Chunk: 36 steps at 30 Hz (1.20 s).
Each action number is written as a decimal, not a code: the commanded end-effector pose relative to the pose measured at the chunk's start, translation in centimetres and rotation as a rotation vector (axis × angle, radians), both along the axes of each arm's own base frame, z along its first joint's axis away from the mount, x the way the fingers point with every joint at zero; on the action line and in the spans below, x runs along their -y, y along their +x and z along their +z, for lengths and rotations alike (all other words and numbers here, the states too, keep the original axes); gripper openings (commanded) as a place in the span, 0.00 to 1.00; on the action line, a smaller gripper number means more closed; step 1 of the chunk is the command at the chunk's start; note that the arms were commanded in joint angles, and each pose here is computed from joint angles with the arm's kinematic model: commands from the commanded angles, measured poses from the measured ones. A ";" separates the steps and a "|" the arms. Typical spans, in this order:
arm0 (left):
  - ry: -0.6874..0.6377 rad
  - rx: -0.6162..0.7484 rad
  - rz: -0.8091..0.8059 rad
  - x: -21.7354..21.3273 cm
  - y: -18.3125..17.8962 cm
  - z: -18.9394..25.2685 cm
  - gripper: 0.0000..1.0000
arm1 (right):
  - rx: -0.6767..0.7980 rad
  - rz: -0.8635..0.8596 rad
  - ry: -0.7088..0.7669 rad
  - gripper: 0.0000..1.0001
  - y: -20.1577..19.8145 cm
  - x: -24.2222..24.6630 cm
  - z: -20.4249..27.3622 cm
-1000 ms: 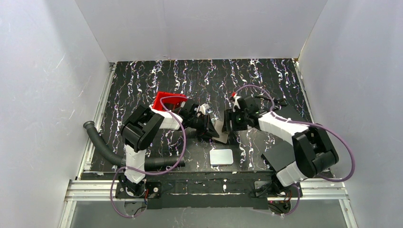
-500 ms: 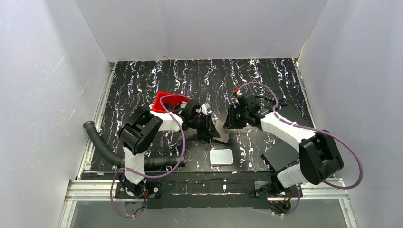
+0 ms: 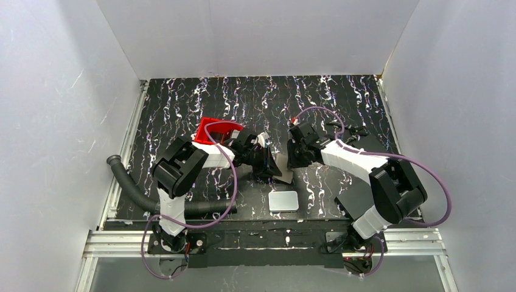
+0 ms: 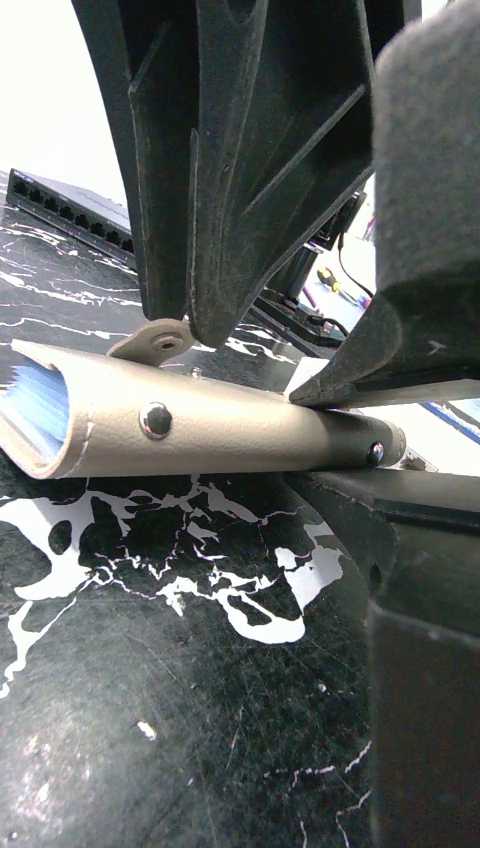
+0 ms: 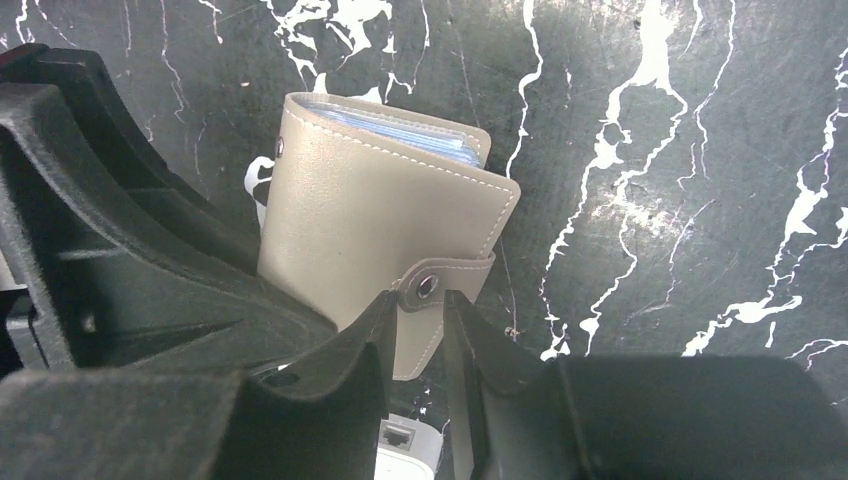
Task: Put the credit cards into the card holder
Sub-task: Close the card holder at the center of the board.
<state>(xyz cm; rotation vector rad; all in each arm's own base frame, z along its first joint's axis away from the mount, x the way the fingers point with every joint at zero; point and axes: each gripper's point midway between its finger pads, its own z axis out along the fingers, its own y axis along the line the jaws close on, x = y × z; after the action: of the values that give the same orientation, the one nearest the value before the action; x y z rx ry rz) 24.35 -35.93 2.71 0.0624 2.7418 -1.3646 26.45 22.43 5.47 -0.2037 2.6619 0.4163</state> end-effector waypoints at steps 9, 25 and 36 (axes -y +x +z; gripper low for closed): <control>0.138 0.045 0.052 -1.5 0.4 -2.0 0.00 | 0.095 0.011 -0.036 0.35 2.1 -0.9 1.1; 0.166 0.070 0.037 -1.6 0.3 -1.6 0.02 | 0.121 0.038 -0.010 0.01 2.2 -1.2 1.6; 0.258 0.149 0.023 -3.7 0.4 2.2 0.52 | 0.120 0.080 0.098 0.01 1.1 -1.0 1.4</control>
<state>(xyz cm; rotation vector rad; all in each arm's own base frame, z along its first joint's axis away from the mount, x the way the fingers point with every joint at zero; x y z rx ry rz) 24.66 -34.44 3.37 0.1077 2.7471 -1.1224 27.08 22.40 5.63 -0.2593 2.5795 0.4396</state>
